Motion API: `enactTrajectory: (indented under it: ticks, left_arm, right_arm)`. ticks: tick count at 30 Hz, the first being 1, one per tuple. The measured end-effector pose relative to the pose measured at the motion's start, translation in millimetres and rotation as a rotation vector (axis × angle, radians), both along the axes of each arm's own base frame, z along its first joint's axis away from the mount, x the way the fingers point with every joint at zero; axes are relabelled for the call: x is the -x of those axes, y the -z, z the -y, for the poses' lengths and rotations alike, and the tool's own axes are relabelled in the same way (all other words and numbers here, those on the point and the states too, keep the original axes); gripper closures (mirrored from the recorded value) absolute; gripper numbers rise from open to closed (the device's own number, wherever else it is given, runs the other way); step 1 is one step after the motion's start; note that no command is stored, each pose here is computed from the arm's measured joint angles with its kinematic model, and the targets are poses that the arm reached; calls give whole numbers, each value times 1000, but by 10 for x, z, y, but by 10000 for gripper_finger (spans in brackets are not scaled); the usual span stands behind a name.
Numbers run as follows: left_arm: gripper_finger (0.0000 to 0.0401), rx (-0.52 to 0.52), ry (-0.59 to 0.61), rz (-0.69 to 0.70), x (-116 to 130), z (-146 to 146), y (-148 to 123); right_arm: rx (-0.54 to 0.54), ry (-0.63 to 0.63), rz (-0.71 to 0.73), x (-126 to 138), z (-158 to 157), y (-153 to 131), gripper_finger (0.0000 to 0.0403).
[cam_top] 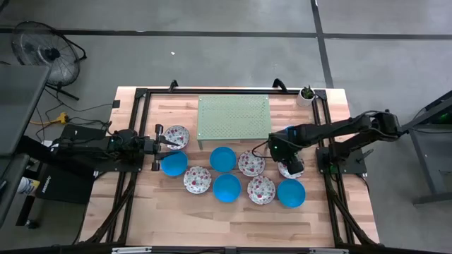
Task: Pick & Place Mini bowls
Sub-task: Put the red patterned bowl on the shelf
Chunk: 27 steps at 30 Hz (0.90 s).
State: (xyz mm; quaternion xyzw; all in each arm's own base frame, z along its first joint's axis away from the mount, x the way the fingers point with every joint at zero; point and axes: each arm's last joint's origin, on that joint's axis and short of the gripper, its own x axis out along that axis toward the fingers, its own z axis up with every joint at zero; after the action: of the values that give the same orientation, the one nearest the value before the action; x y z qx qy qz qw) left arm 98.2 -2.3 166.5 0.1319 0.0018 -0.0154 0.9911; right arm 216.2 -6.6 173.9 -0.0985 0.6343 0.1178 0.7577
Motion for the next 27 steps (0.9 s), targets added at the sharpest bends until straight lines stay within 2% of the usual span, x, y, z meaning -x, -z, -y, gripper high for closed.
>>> enactTrajectory:
  ticks: [7,21,27]
  left_arm:
    - [277,0,0,0,0,0,0]
    - [277,0,0,0,0,0,0]
    - [277,0,0,0,0,0,0]
  right_arm:
    - [0,0,0,1,0,1,269]
    - [-16,-1,-1,7,-2,-12,389]
    - [-40,72,14,37,37,-55,386]
